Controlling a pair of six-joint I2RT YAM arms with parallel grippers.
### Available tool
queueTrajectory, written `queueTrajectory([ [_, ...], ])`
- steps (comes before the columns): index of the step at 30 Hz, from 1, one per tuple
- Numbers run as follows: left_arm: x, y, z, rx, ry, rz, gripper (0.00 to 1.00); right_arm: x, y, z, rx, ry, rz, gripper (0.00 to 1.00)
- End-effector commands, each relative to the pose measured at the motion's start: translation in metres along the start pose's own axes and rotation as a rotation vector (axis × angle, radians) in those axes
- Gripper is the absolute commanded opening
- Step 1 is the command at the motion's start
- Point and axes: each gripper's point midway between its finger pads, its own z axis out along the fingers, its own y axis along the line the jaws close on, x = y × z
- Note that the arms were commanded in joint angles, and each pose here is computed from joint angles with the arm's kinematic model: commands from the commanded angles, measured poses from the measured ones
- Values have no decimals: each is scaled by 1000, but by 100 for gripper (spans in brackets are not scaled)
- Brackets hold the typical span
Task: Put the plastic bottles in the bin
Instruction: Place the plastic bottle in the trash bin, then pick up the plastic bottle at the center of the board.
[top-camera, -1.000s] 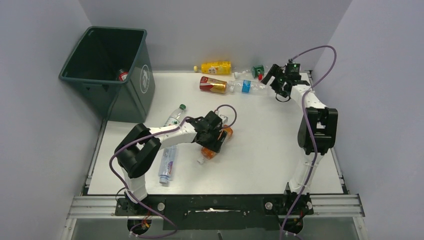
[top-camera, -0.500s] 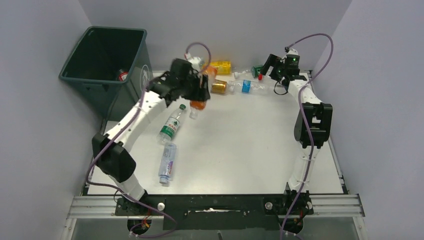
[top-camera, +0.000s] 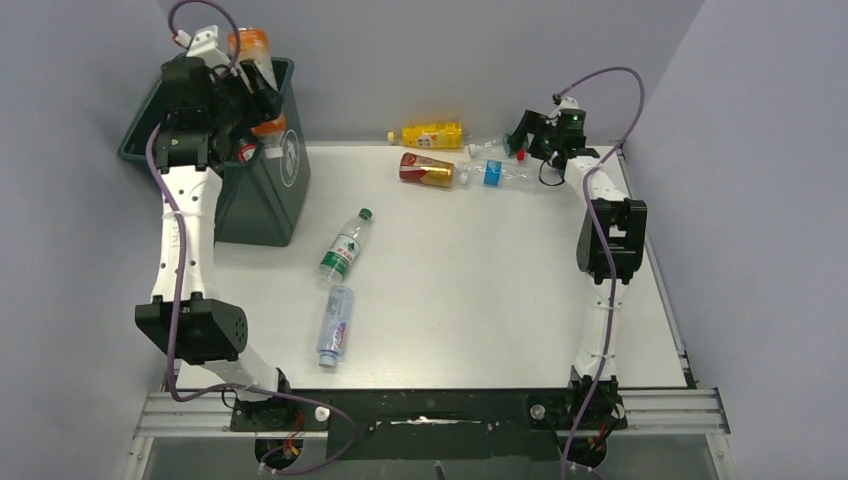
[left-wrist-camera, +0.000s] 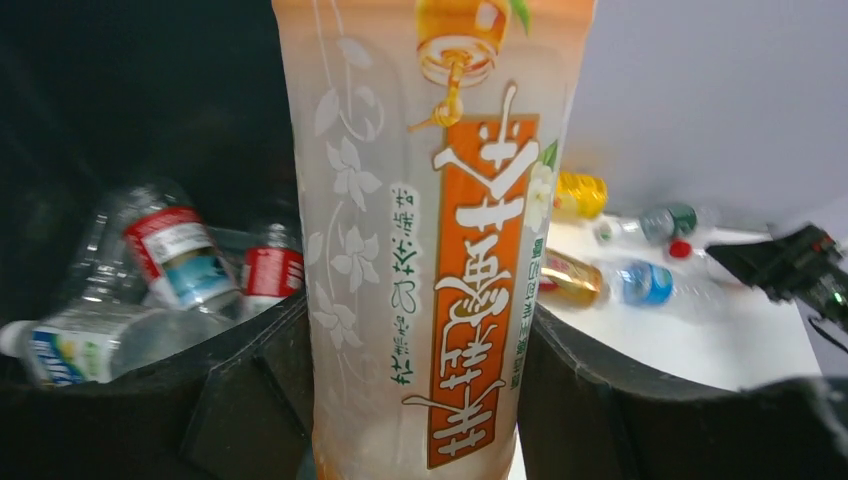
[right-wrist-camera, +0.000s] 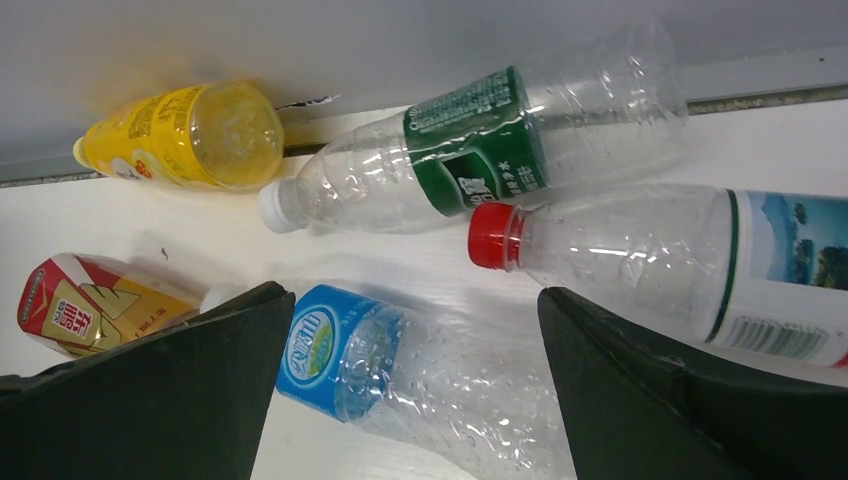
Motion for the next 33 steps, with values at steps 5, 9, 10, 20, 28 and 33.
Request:
queueTrajectory([
  [5,-78,61,5,-71,-214,27,60,-18,32,8,-63,-55,-71,98],
  [9,-81,89,17,-119,-209,23,61,-4,28,9,-57,-30,-72,98],
  [10,-83,94,19,-127,-216,19,61,-1,26,9,-54,-24,-73,98],
  [20,-63,138,40,-201,-137,-39,78,21,20,5,-44,19,-79,98],
  [28,-61,128,22,-210,-139,-90,83,36,33,-8,-56,41,-105,96],
  [33,-64,107,2,-174,-152,-110,84,51,47,-23,-71,49,-127,96],
])
